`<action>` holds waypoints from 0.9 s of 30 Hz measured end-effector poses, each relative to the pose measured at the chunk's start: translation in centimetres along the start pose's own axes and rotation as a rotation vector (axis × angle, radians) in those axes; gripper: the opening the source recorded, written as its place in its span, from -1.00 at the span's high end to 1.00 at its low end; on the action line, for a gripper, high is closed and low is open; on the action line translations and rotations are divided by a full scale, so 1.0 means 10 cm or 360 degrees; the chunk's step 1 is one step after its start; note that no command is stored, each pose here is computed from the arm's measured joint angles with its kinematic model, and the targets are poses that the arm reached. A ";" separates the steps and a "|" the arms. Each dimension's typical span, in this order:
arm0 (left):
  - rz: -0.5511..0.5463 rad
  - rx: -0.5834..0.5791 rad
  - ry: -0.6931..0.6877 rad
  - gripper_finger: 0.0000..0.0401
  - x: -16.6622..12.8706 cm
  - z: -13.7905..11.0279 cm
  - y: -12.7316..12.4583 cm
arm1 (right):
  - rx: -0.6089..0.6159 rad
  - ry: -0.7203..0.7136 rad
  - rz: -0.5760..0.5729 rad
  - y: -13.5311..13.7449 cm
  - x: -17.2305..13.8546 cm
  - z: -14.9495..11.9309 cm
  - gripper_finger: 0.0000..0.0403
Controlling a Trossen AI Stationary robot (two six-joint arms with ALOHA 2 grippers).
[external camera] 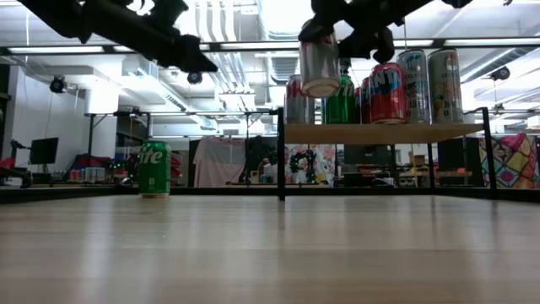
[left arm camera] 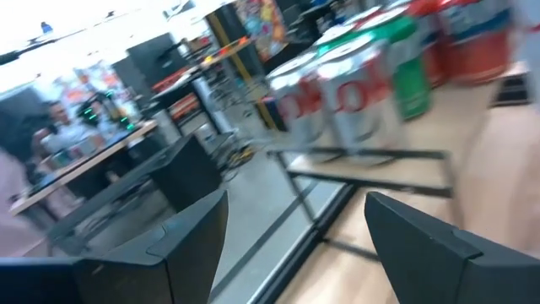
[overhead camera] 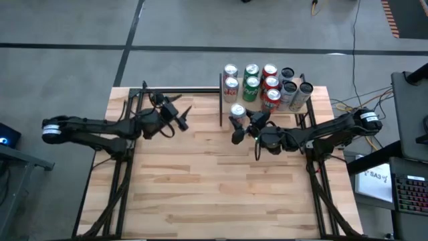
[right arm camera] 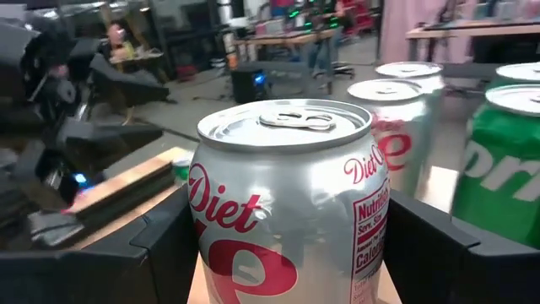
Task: Place canned beverage on shelf
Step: Put the silver soda can on the shelf aligned in front of the other silver soda can
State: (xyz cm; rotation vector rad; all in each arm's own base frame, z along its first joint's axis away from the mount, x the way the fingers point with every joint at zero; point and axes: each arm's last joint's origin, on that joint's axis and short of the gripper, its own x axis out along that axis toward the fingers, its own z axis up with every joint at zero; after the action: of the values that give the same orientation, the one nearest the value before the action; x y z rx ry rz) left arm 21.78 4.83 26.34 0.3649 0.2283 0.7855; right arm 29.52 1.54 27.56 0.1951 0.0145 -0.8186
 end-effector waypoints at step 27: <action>0.0231 0.0199 0.0118 -0.32 0.13 -0.11 0.21 | -0.0066 -0.0151 -0.0380 0.17 0.58 -0.19 -0.40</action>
State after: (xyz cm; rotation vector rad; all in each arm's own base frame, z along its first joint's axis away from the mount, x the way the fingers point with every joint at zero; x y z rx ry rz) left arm 20.96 7.40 26.12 0.4747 0.3237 0.9314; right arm 34.88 -1.18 25.48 0.1162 -0.0349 -1.0641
